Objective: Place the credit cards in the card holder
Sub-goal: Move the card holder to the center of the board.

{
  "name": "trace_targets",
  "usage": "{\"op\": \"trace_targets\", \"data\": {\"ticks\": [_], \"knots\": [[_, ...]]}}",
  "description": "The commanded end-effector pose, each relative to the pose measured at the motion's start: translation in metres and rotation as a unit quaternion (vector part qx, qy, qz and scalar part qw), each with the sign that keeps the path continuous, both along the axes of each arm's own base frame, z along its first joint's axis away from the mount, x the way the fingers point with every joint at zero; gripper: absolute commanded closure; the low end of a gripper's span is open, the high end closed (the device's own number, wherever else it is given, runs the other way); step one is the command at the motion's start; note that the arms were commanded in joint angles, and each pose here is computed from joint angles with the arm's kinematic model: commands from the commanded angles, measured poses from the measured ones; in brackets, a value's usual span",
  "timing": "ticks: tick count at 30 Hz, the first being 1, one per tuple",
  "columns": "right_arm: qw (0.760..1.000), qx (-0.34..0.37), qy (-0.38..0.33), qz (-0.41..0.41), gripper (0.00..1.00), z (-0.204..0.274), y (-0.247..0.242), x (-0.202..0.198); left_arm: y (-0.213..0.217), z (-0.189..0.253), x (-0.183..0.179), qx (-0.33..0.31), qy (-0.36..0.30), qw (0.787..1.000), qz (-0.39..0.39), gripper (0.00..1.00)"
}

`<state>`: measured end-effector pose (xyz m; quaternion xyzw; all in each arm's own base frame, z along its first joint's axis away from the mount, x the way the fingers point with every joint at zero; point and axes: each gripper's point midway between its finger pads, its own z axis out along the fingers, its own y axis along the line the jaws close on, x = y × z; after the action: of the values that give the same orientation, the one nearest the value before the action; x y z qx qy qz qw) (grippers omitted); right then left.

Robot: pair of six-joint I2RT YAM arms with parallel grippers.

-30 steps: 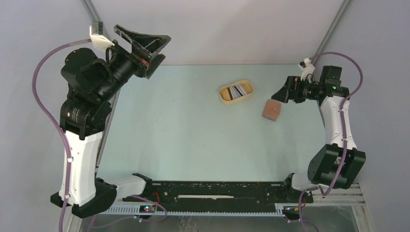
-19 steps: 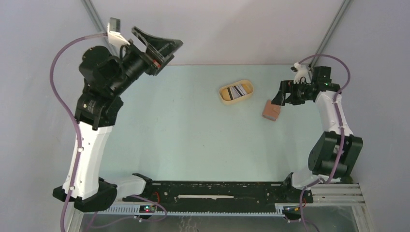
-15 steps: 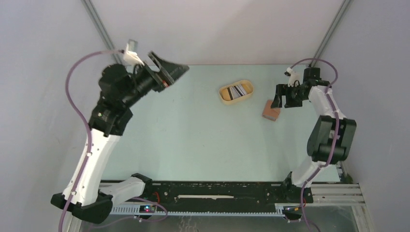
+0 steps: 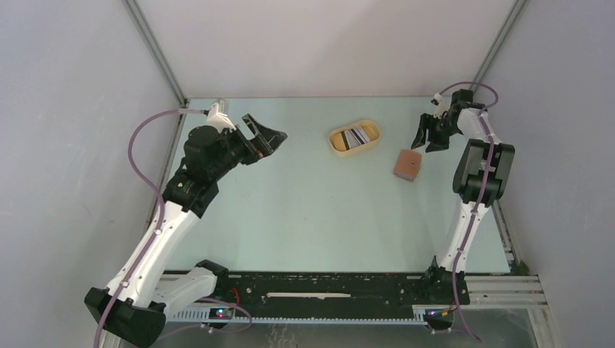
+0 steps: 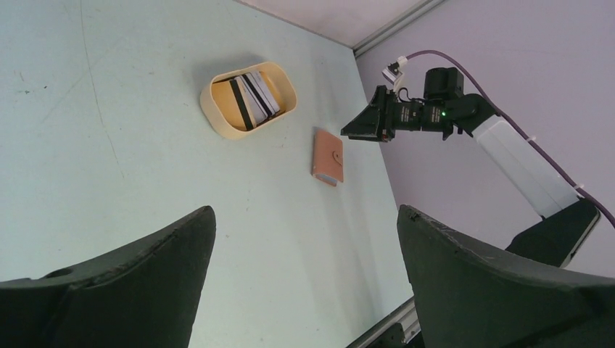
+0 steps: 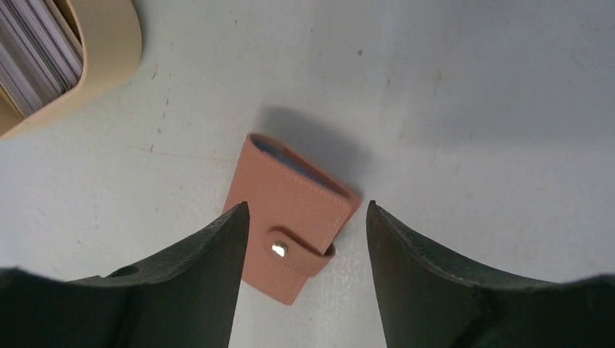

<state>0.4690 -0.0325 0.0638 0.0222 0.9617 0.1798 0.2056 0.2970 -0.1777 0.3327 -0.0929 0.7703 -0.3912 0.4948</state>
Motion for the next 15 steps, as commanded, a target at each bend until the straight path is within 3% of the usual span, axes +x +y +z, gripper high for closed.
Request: {"op": "trace_targets", "data": {"ticks": [1,6,15], "knots": [[0.999,0.04,0.035,-0.012,0.32,-0.003,0.01,-0.002,0.001,-0.01,0.008,-0.001,-0.006,1.0,0.005,0.0],[0.996,0.049,0.07,0.014,0.36,-0.018,0.021,-0.025,-0.003,-0.027,0.003,0.003,-0.006,1.0,-0.013,0.0],[0.985,0.068,0.078,0.136,0.72,-0.02,0.084,-0.08,-0.028,-0.077,-0.006,0.02,-0.03,0.993,-0.109,0.08]]}}
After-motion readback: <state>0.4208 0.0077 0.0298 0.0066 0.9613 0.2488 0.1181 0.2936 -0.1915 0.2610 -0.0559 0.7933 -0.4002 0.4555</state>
